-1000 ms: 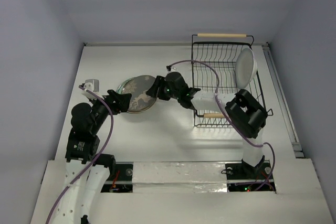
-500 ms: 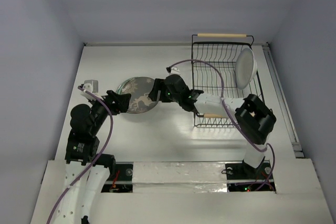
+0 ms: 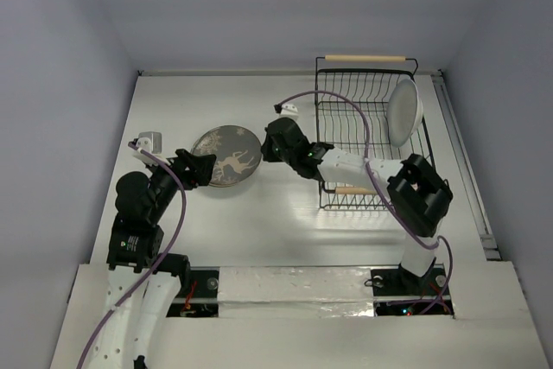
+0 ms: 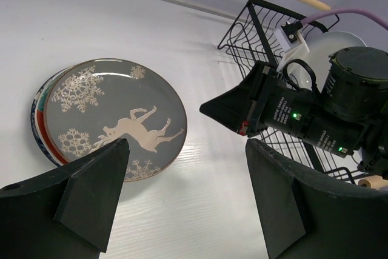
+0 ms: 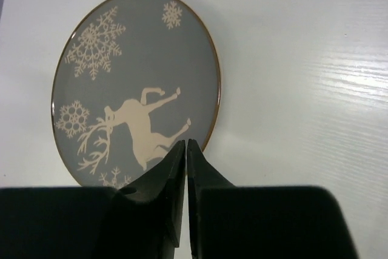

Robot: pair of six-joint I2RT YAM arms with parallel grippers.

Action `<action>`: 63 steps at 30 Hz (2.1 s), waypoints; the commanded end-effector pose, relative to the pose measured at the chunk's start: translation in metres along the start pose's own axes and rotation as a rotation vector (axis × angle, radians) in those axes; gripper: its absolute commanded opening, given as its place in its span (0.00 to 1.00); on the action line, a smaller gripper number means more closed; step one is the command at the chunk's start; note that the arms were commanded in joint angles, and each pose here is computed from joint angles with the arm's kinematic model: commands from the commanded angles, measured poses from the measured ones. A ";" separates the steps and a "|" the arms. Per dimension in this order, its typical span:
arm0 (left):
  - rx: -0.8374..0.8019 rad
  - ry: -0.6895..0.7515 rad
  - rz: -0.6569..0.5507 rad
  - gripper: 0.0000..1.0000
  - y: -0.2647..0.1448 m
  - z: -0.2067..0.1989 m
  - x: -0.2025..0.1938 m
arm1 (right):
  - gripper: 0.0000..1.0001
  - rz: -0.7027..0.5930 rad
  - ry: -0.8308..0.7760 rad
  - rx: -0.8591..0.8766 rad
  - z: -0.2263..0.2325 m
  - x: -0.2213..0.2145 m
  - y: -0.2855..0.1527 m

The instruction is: Unload the plates from the dish rack

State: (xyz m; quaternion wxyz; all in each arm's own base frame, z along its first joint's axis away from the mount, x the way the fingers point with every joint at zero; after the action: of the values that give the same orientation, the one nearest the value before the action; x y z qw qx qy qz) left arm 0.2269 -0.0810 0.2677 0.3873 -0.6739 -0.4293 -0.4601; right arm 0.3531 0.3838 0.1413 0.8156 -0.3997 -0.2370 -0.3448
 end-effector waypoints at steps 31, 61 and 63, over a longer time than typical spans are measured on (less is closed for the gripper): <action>-0.135 0.056 -0.134 0.75 -0.025 -0.034 0.024 | 0.57 -0.591 0.084 -0.678 -0.249 0.263 -0.218; -0.176 0.063 -0.172 0.76 -0.038 -0.045 0.029 | 0.28 -0.410 0.023 -0.827 -0.324 0.276 -0.170; -0.176 0.062 -0.176 0.76 -0.038 -0.045 0.030 | 0.21 -0.404 0.017 -0.833 -0.326 0.276 -0.169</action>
State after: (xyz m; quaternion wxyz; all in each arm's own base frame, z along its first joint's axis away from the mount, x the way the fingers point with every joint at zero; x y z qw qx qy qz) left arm 0.1858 -0.1043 0.3014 0.3094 -0.6658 -0.4217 -0.5321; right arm 0.4339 -0.0540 0.2062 0.5157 -0.6385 -0.1342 -0.5554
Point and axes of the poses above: each gripper's point midway between its finger pads, its own y axis out along the fingers, its own z axis along the line the jaws close on, x = y × z, the point moved 1 cm from there along -y, back along the fingers, and after that the axes turned 12 degrees about y, right-handed, at the moved point
